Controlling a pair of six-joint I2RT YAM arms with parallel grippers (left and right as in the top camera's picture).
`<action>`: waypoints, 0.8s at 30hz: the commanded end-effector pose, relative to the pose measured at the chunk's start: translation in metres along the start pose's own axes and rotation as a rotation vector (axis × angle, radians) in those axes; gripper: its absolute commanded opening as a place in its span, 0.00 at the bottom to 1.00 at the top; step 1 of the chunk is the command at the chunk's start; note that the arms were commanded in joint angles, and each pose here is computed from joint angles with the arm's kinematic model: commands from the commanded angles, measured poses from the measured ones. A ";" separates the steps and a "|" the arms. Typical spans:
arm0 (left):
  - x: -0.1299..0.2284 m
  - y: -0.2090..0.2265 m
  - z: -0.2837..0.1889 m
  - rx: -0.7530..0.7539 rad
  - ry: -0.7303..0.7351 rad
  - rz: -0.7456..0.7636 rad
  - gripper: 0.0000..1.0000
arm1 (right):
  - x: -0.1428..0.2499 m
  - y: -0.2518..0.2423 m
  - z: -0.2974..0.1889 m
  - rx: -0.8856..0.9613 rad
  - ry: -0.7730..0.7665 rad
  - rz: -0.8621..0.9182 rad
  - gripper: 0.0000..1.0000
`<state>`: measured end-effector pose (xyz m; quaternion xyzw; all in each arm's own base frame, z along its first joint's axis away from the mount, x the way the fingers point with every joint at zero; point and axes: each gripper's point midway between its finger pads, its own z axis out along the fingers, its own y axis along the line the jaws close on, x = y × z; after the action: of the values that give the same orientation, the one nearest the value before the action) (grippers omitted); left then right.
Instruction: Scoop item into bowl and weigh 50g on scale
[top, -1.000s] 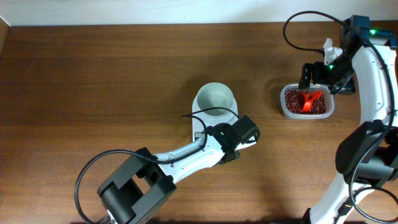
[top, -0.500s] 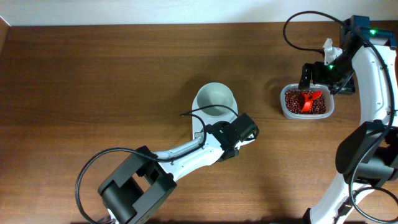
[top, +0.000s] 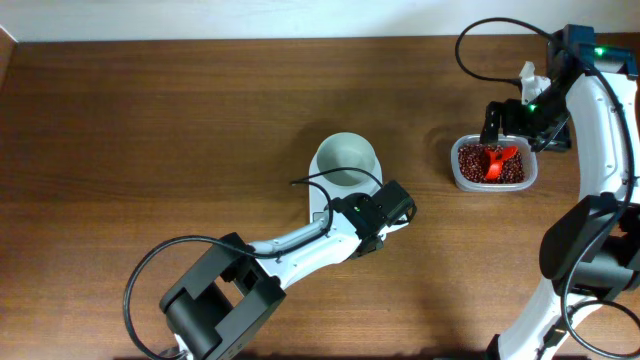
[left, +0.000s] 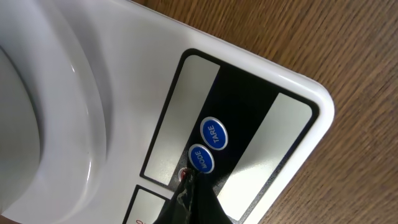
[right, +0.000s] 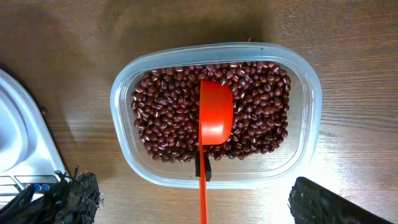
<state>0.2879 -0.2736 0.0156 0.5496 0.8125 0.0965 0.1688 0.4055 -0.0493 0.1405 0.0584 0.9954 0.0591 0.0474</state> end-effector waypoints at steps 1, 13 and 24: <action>0.028 -0.018 0.032 0.063 0.103 0.028 0.00 | -0.003 0.001 -0.006 0.009 -0.018 0.001 0.99; 0.040 -0.010 0.051 0.010 0.158 0.009 0.00 | -0.003 0.001 -0.006 0.009 -0.018 0.001 0.99; -0.011 0.013 -0.036 0.068 -0.132 -0.144 0.00 | -0.003 0.001 -0.006 0.009 -0.018 0.001 0.99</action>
<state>0.3013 -0.2671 0.0234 0.5218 0.8283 0.0861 0.1847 0.4055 -0.0493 0.1405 0.0586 0.9954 0.0591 0.0474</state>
